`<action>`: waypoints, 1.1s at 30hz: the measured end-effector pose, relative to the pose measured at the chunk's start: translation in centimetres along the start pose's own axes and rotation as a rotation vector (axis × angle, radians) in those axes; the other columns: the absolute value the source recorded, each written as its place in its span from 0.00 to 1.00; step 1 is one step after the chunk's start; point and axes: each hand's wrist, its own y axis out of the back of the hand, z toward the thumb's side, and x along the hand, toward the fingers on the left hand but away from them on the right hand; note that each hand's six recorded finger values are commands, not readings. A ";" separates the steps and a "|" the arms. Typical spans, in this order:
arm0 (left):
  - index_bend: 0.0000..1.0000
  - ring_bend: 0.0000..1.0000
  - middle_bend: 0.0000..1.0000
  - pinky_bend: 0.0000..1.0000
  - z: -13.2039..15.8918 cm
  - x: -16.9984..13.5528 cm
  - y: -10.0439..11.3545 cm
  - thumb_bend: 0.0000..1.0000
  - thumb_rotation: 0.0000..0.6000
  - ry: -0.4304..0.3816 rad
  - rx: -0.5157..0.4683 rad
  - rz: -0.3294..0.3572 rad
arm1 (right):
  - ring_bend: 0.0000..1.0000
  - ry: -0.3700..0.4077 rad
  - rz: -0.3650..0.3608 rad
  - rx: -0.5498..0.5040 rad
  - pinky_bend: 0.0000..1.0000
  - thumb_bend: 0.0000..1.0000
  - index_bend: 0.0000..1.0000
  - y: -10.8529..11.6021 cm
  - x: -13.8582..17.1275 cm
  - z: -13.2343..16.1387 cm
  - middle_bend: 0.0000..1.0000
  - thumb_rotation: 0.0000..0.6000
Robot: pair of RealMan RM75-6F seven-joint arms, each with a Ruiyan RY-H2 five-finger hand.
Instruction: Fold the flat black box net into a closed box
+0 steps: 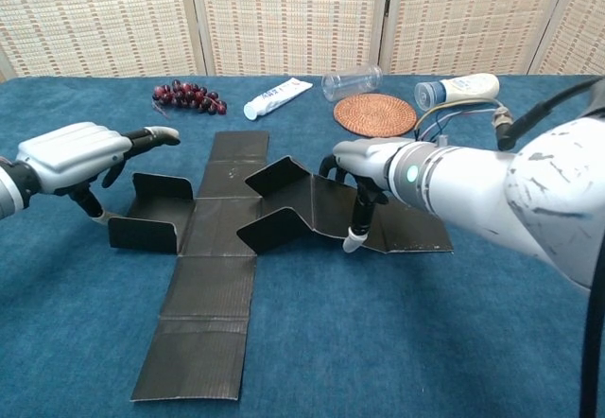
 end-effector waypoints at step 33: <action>0.00 0.58 0.00 0.89 2.5 0.0 3.2 0.10 1.00 0.024 -0.676 0.027 | 0.83 0.146 -0.102 0.202 0.99 0.25 0.31 2.3 -0.1 1.3 0.33 1.00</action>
